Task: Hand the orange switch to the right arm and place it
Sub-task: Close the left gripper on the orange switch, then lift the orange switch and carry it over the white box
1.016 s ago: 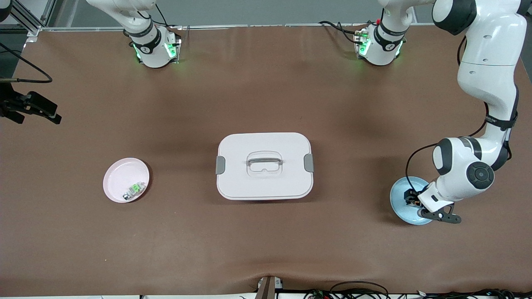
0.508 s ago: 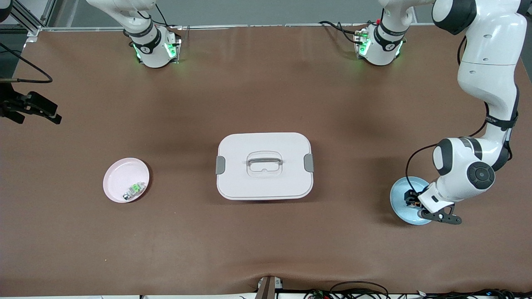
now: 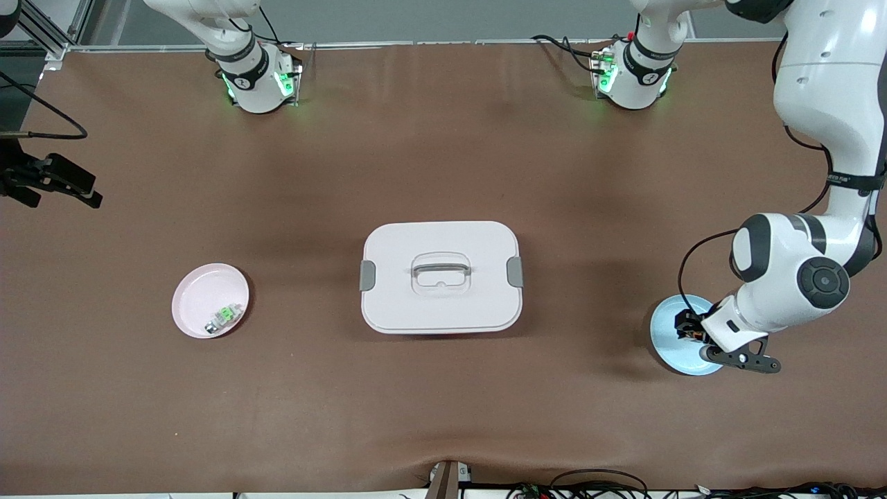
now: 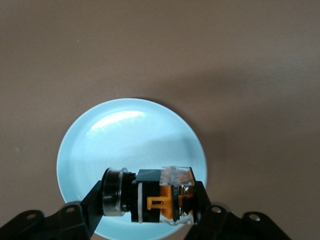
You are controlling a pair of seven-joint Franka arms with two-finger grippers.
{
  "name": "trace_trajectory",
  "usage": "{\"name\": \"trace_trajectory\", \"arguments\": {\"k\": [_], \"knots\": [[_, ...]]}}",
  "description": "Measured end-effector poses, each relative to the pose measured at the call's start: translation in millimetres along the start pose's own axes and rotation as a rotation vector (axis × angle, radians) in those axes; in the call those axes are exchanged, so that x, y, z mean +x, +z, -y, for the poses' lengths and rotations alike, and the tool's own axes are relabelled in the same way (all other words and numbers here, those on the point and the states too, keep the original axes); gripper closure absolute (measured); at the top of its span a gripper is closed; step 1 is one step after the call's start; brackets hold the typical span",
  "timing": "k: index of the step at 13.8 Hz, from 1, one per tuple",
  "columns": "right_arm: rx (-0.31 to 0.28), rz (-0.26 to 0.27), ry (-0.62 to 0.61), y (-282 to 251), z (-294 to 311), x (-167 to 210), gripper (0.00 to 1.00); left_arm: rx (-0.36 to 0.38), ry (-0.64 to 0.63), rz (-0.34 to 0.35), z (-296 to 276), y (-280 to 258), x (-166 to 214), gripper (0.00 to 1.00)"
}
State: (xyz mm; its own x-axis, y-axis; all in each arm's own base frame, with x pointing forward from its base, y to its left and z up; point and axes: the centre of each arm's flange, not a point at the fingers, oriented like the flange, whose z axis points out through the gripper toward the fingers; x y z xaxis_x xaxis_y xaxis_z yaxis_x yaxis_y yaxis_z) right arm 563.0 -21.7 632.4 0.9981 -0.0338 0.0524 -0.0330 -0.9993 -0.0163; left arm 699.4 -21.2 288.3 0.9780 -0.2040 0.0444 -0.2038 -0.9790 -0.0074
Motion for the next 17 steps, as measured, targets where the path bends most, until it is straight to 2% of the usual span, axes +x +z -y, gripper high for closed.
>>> {"name": "trace_trajectory", "arguments": {"k": [10, 17], "knots": [[-0.001, -0.007, 0.027, 2.9, -15.4, 2.2, 0.00, -0.161, -0.261, 0.051, -112.7, -74.8, 4.9, 0.27], [0.003, 0.069, 0.034, 49.7, -21.1, 19.6, 0.00, -0.257, -0.523, 0.093, -227.5, -115.4, 4.9, 0.27]]}}
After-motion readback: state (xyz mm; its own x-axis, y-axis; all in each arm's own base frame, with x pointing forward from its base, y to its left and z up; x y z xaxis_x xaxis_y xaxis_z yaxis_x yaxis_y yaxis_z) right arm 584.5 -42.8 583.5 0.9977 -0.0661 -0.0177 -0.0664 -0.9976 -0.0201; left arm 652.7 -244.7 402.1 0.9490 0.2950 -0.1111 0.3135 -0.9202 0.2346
